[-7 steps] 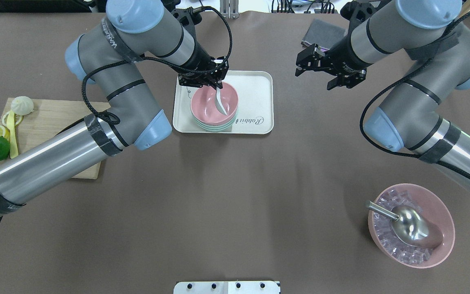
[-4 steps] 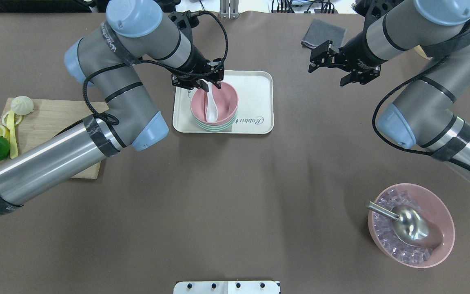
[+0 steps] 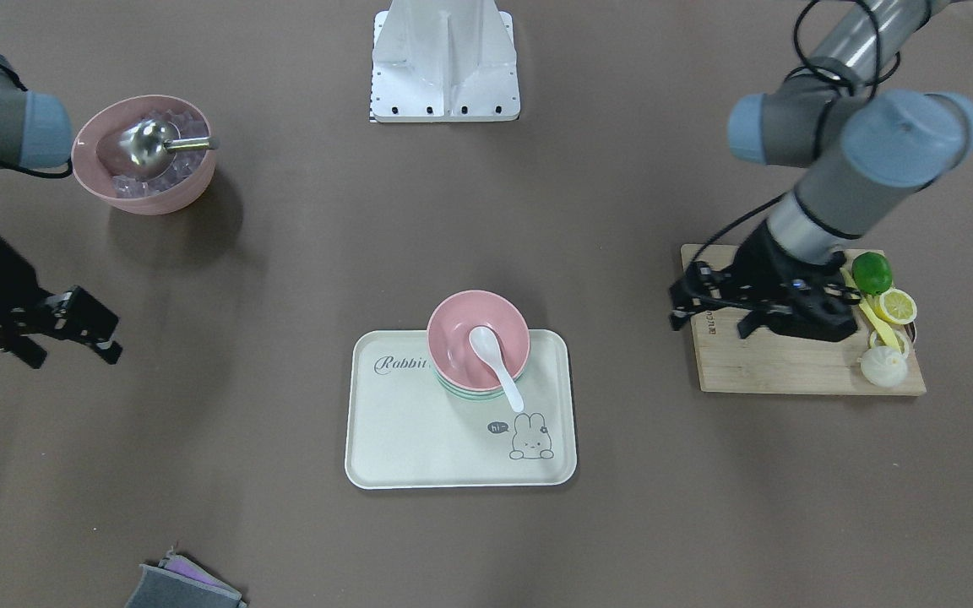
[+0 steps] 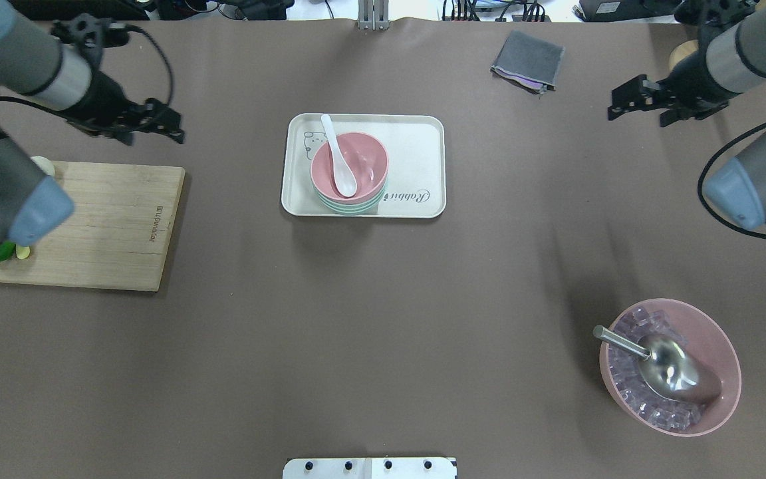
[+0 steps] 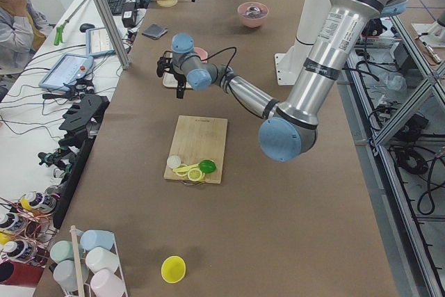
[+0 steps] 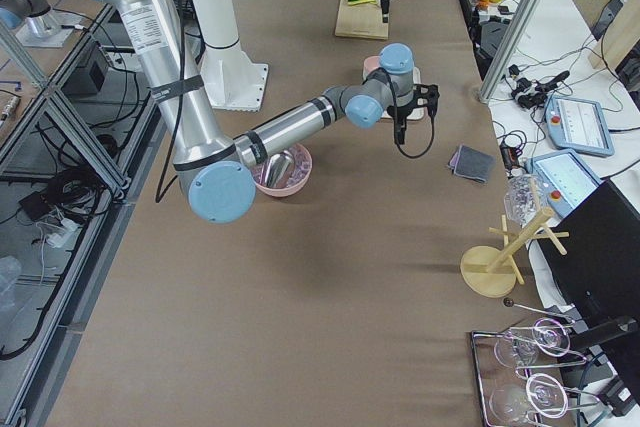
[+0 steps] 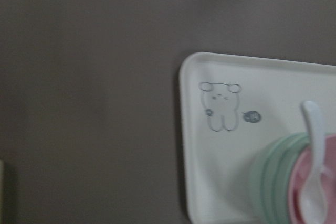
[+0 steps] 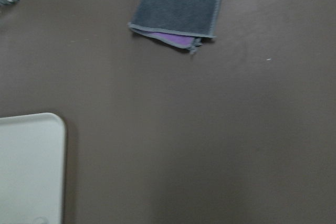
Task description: Stack pink bowl on green and place spoon
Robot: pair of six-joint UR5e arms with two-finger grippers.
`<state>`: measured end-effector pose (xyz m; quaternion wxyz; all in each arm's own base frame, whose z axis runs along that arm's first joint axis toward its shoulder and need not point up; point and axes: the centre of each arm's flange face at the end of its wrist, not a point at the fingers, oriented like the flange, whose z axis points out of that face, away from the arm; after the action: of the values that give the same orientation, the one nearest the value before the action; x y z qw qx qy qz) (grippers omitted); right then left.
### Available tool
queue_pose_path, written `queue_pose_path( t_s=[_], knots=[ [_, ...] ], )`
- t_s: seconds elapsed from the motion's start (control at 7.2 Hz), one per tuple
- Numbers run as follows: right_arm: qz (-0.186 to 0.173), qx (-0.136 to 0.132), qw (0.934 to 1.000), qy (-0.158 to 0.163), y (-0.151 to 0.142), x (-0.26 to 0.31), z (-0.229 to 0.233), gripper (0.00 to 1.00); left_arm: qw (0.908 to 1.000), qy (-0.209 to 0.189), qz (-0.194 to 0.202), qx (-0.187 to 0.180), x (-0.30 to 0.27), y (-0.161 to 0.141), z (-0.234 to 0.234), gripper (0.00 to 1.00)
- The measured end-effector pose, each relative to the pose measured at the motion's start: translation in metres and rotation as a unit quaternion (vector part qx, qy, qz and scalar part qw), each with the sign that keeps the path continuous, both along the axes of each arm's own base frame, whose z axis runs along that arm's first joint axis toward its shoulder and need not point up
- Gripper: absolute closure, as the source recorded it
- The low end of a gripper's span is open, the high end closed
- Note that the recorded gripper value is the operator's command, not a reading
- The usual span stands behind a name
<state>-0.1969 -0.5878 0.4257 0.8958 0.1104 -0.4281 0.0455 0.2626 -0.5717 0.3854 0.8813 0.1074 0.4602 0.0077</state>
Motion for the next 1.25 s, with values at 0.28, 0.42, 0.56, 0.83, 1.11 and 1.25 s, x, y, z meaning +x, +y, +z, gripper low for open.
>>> queue_pose_path(
  t_s=[0.28,0.42,0.56,0.83,1.11,1.25],
  knots=[
    [-0.047,0.022,0.9974,0.049,-0.019,0.082,0.082,0.00,0.9966,-0.072,0.029,0.029,-0.112,0.019,0.104,0.02],
    [-0.072,0.027,0.9951,0.061,-0.026,0.124,0.117,0.00,0.9948,-0.093,0.041,0.013,-0.165,0.023,0.134,0.02],
    [-0.092,0.025,0.9931,0.069,-0.028,0.156,0.142,0.00,0.9933,-0.103,0.052,-0.002,-0.209,0.031,0.157,0.02],
    [-0.118,0.011,0.9897,0.079,-0.026,0.196,0.164,0.00,0.9924,-0.113,0.049,-0.005,-0.286,0.051,0.191,0.02],
    [-0.141,0.018,0.9856,0.092,-0.029,0.222,0.175,0.00,0.9925,-0.113,0.043,-0.015,-0.310,0.066,0.208,0.02],
    [-0.141,0.019,0.9856,0.092,-0.031,0.230,0.175,0.00,0.9926,-0.113,0.041,-0.015,-0.311,0.067,0.209,0.02]
  ],
)
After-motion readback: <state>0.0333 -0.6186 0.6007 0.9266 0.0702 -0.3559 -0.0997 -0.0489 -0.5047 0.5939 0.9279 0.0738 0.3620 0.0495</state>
